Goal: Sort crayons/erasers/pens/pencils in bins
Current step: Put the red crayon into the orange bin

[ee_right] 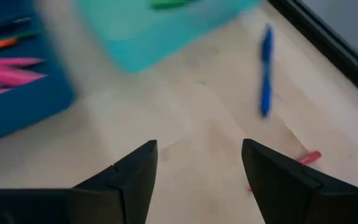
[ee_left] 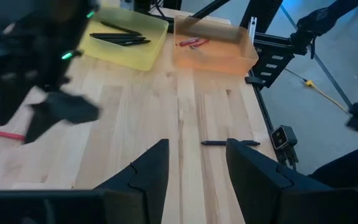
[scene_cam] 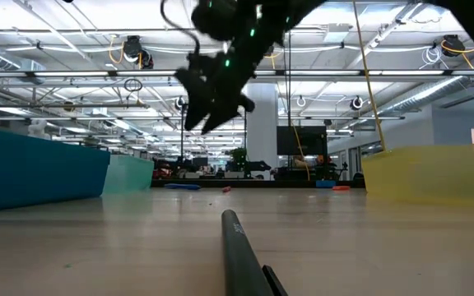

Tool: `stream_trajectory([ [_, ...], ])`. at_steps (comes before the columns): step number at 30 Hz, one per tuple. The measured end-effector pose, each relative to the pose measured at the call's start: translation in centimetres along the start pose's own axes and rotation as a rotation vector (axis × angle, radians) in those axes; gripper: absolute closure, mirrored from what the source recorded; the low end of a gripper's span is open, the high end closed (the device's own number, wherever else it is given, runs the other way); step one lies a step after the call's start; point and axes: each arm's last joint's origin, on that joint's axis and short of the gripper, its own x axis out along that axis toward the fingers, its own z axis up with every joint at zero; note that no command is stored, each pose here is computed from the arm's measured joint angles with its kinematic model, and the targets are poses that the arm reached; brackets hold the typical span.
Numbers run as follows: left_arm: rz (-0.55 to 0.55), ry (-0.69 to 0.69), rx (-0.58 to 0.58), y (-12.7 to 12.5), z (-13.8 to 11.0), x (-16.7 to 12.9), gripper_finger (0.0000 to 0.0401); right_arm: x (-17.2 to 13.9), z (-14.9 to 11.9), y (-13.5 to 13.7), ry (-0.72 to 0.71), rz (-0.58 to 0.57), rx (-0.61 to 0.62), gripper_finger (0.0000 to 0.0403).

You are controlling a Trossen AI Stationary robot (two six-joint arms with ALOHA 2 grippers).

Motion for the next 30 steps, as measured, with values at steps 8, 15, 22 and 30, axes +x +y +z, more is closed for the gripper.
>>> stream_trajectory([
  [8, 0.0, -0.001, 0.0, 0.0, 0.0, 0.0, 0.024, 5.1, -1.4, -5.9, 0.109, -0.199, 0.303, 0.0179],
  [15, -0.001, -0.001, 0.0, 0.0, 0.0, 0.0, 0.024, 8.5, -3.5, -8.8, 0.17, -0.311, 0.547, 0.0208],
  [22, -0.001, -0.001, 0.0, 0.0, 0.0, 0.0, 0.024, 8.4, -3.6, -8.8, 0.17, -0.351, 0.546, 0.0241],
  [30, 0.0, -0.001, 0.0, 0.0, 0.0, 0.0, 0.024, 7.7, -5.1, -7.8, 0.277, -0.424, 0.572, 0.0288],
])
